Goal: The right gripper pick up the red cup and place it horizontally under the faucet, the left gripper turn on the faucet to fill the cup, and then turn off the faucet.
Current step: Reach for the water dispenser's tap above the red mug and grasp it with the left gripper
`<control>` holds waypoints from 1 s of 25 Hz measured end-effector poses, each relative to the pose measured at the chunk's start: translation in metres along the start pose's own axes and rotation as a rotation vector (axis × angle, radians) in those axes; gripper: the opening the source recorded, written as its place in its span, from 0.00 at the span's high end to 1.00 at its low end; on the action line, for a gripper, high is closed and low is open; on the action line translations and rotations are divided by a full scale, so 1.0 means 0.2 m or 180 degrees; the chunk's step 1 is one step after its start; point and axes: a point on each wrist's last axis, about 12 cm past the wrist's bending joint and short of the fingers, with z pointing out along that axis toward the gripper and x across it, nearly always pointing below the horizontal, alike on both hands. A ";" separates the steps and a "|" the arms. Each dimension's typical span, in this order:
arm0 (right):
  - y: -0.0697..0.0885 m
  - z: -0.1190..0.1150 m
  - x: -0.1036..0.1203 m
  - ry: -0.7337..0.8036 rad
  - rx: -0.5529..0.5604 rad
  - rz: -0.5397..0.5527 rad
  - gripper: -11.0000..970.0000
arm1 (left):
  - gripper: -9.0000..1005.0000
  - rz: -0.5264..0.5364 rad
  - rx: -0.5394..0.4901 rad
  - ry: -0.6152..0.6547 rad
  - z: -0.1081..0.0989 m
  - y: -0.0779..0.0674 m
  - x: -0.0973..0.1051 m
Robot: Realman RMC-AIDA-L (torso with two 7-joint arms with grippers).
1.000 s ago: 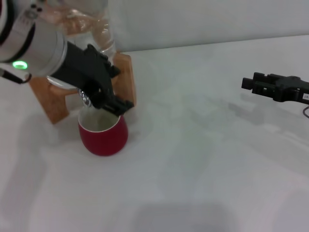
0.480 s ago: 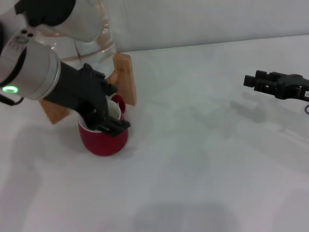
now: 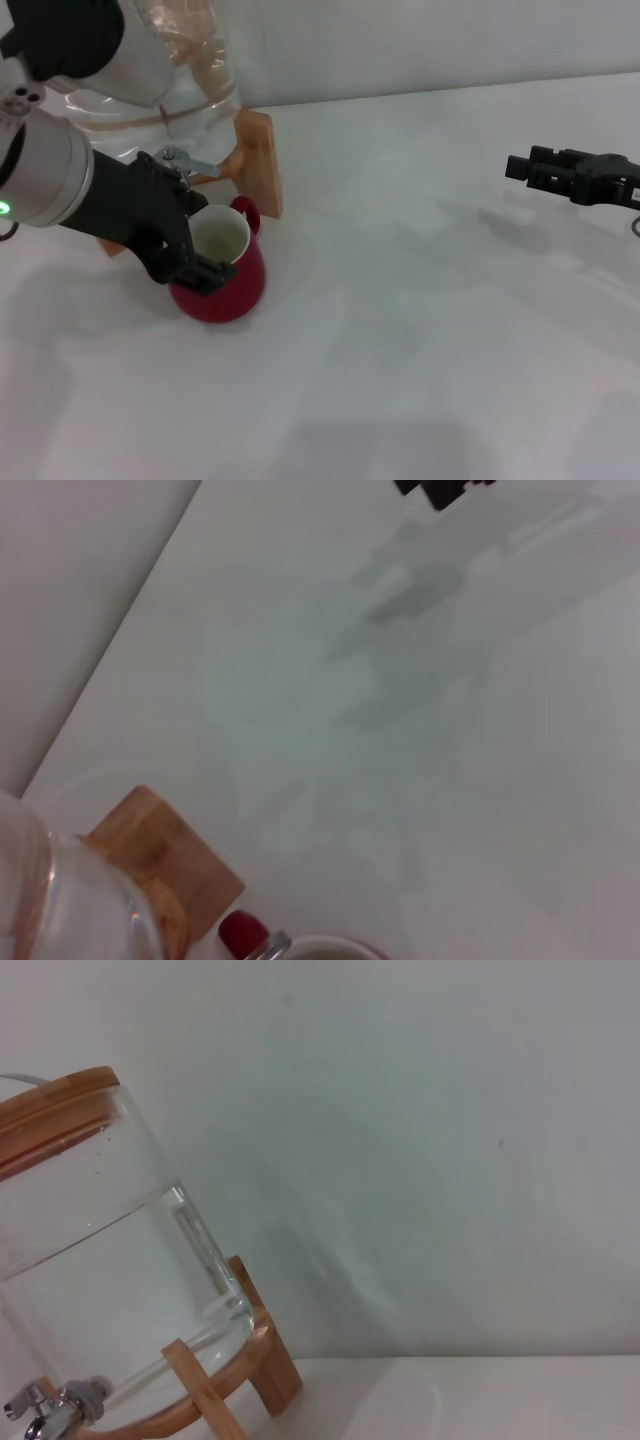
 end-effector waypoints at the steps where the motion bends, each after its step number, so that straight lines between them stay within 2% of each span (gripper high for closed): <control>1: 0.00 0.00 0.00 0.0000 -0.0001 0.0000 0.37 | 0.21 -0.0011 -0.0011 0.0012 0.00 0.00 0.00; 25: 0.00 -0.01 0.01 0.0006 0.0018 0.0034 0.37 | 0.21 0.0004 -0.0185 0.0053 -0.01 0.03 -0.01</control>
